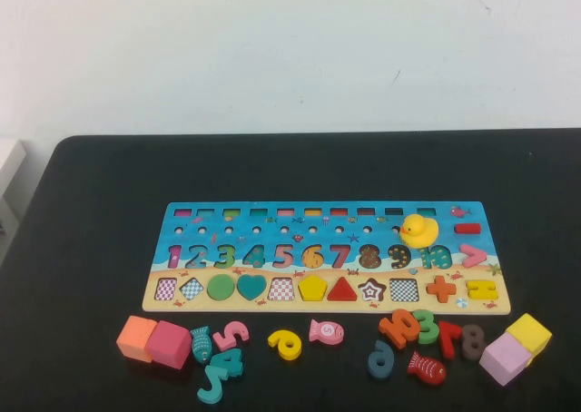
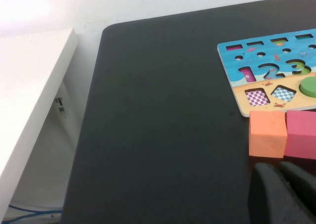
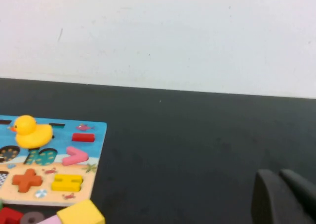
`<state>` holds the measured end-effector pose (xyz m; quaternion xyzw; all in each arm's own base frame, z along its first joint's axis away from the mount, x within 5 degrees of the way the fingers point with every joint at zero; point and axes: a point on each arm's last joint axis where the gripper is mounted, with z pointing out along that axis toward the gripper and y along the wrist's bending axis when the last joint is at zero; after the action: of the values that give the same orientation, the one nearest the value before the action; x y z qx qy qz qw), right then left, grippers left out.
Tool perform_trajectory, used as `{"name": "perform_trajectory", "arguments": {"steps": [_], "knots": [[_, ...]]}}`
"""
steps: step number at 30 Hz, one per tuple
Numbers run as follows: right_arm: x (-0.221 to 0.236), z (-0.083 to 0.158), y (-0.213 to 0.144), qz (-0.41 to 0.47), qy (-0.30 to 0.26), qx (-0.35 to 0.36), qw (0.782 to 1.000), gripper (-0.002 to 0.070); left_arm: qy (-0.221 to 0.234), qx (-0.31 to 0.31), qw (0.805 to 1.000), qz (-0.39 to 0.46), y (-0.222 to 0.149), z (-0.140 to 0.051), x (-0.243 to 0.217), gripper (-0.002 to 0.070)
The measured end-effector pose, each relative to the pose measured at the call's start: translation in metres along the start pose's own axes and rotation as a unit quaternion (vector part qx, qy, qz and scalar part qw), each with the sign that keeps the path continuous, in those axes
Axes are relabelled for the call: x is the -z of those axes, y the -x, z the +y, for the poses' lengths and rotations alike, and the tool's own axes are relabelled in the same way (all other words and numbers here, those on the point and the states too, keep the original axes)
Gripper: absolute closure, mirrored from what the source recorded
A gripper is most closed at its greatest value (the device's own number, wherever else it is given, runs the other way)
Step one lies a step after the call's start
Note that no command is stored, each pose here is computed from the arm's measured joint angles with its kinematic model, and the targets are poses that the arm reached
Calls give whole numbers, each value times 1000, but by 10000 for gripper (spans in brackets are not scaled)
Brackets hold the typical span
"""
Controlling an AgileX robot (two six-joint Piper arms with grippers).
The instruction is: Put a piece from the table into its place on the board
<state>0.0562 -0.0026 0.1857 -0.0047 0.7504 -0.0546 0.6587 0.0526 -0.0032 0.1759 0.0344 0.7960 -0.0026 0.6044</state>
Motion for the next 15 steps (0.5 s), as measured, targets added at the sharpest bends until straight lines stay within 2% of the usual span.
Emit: {"name": "perform_trajectory", "arguments": {"steps": [8,15], "knots": [[0,0,-9,47,8,-56,997,657,0,0,1000,0,0,0,0,676],[2,0,-17,92,18,-76,993,657,0,1,1000,0,0,0,0,677]]}}
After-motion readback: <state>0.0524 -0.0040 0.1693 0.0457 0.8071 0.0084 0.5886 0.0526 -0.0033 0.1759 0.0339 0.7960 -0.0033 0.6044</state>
